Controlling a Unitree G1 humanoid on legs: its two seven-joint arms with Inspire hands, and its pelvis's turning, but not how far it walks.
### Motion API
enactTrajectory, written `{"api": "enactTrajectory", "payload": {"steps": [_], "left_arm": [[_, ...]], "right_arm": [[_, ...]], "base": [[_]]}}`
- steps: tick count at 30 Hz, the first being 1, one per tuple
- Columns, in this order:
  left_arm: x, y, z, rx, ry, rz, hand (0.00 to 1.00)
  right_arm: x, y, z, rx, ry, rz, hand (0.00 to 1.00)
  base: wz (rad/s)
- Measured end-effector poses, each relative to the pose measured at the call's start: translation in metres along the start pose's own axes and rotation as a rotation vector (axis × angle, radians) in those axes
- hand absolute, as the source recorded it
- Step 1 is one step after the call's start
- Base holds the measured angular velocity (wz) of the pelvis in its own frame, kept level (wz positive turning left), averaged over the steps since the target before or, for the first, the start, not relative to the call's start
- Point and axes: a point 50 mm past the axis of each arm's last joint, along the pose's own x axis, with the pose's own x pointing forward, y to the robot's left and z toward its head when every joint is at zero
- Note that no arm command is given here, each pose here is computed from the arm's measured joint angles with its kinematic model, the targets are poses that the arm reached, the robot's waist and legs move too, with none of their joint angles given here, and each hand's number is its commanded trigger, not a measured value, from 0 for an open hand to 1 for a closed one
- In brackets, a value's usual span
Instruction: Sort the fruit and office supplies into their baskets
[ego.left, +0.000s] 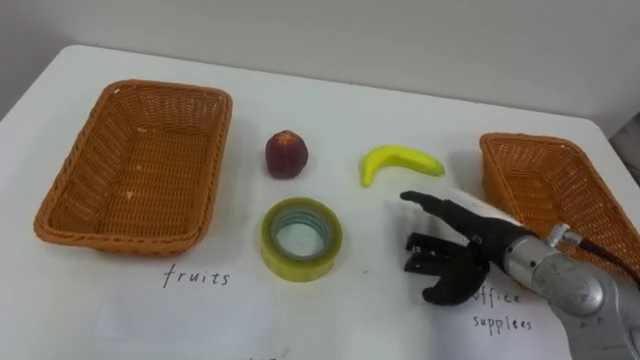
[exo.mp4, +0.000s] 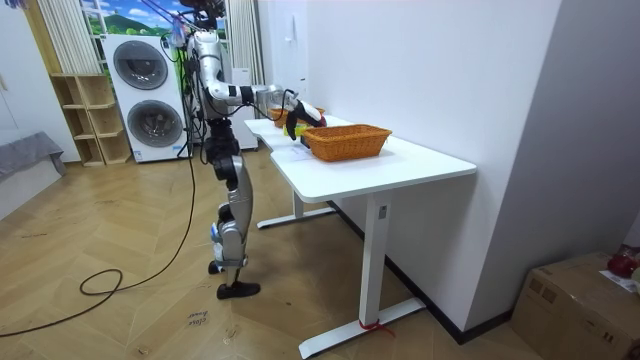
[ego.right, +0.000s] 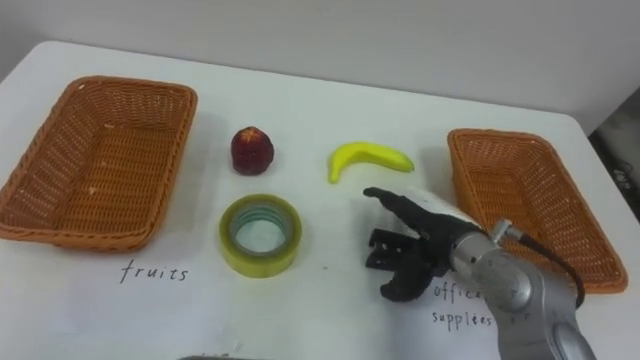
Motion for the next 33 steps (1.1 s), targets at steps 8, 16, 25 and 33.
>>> {"api": "enactTrajectory", "payload": {"steps": [8, 16, 25, 33], "left_arm": [[-0.0002, 0.0009, -0.0027, 0.003, 0.018, 0.019, 0.0], [-0.0011, 0.0012, -0.0083, -0.01, 0.035, 0.024, 0.0], [-0.0011, 0.0012, -0.01, -0.008, 0.054, 0.024, 0.0], [-0.0005, 0.0019, -0.007, -0.009, 0.048, 0.025, 0.0]], "right_arm": [[-0.0021, -0.0062, -0.0032, -0.013, 0.021, -0.058, 0.0], [-0.0024, -0.007, -0.0037, -0.027, 0.035, -0.062, 0.0], [-0.0026, -0.006, -0.0068, -0.021, 0.069, -0.039, 0.0], [-0.003, -0.0025, -0.0091, -0.048, 0.097, -0.018, 0.0]], "base": [[0.0], [-0.01], [0.0], [0.0]]}}
